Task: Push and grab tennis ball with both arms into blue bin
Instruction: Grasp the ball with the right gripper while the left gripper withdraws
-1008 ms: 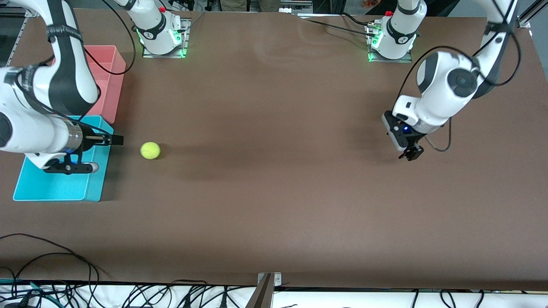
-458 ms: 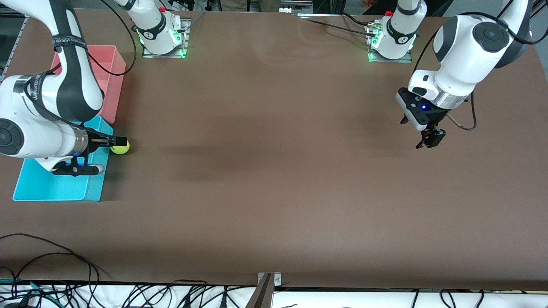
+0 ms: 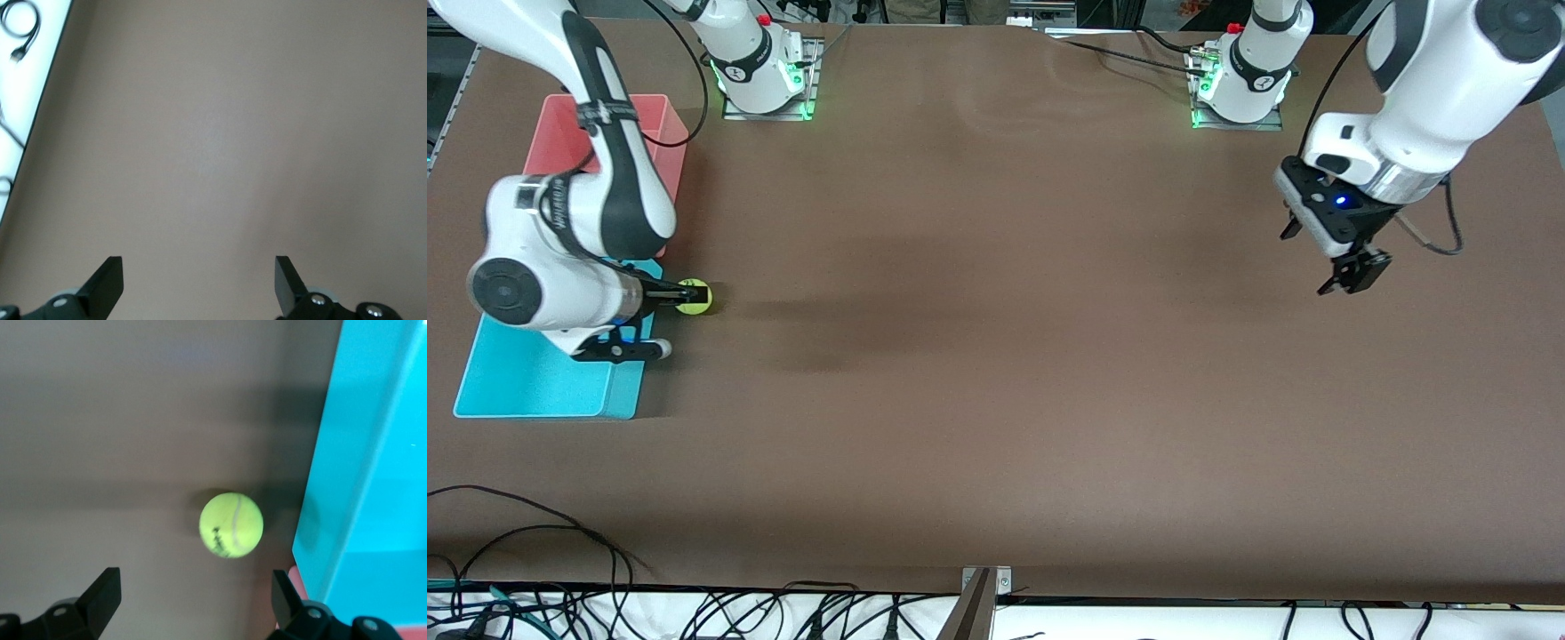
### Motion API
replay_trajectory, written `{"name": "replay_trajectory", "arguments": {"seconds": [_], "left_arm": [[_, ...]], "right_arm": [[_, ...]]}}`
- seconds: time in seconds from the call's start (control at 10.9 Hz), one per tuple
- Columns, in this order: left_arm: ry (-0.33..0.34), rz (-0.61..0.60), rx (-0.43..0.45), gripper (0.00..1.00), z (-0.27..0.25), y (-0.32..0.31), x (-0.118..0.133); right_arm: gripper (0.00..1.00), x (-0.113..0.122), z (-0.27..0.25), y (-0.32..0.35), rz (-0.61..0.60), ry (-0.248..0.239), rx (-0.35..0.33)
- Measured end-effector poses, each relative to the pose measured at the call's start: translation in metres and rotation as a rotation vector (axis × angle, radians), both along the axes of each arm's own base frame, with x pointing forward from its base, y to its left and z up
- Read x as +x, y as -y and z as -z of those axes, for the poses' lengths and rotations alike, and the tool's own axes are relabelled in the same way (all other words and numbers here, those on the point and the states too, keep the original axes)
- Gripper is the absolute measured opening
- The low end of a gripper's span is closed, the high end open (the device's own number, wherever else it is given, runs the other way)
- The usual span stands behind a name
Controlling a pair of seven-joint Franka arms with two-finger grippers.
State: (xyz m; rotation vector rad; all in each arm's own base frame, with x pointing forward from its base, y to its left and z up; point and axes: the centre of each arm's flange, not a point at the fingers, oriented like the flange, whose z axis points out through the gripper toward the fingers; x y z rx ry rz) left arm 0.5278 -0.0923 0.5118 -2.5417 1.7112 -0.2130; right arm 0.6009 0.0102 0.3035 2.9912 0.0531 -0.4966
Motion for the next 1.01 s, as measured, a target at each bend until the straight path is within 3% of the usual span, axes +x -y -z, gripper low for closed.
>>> {"name": "replay_trajectory", "arguments": {"seconds": [0.27, 0.64, 1.01], "left_arm": [[-0.054, -0.170, -0.015, 1.00, -0.050, -0.009, -0.001], [-0.132, -0.414, -0.019, 1.00, -0.096, -0.013, -0.014], [-0.164, -0.706, -0.031, 1.00, -0.142, -0.024, -0.028]], "right_arm": [[1.00, -0.018, 0.061, 0.004, -0.062, 0.066, -0.027], [1.00, -0.043, 0.100, 0.013, -0.076, 0.020, -0.041], [1.00, -0.054, 0.127, 0.017, -0.071, -0.031, -0.041]]}}
